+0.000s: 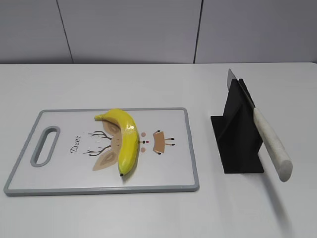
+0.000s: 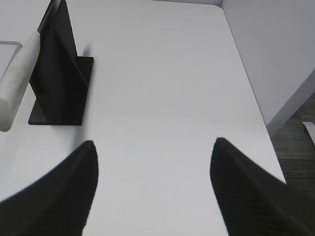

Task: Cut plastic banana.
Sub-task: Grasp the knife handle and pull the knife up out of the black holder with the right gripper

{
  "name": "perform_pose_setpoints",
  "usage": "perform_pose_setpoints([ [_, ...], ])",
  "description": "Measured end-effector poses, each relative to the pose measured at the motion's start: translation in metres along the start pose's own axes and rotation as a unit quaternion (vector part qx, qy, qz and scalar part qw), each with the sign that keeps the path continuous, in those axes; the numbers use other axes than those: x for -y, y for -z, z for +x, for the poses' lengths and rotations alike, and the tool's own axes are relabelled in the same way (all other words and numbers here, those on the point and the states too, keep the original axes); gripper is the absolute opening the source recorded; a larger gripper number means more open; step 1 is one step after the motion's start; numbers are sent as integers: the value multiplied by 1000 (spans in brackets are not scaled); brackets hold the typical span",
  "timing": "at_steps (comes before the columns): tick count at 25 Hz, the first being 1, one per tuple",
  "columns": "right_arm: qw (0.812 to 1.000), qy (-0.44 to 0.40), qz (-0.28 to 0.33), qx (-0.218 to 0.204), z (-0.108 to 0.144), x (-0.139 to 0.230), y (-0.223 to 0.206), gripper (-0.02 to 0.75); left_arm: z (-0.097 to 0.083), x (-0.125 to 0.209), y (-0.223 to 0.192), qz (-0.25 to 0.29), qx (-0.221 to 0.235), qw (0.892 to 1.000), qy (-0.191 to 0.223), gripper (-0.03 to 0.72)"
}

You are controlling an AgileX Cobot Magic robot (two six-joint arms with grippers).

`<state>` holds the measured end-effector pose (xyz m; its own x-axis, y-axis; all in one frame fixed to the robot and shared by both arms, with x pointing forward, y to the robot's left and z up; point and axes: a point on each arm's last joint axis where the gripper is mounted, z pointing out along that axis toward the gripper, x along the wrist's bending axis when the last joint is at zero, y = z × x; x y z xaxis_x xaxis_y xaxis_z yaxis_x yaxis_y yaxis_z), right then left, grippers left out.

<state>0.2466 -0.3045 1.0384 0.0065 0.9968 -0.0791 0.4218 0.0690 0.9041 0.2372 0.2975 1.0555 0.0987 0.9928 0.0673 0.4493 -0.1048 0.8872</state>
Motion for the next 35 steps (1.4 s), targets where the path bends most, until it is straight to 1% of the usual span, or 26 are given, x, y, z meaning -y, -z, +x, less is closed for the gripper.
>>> perform_pose_setpoints([
  [22,1000,0,-1,0,0,0,0,540,0,0,0,0,0,1000,0,488],
  [27,1000,17,-2,23,-4,0,0,540,0,0,0,0,0,1000,0,488],
  [35,999,20,-3,27,-5,-1,0,540,0,0,0,0,0,1000,0,488],
])
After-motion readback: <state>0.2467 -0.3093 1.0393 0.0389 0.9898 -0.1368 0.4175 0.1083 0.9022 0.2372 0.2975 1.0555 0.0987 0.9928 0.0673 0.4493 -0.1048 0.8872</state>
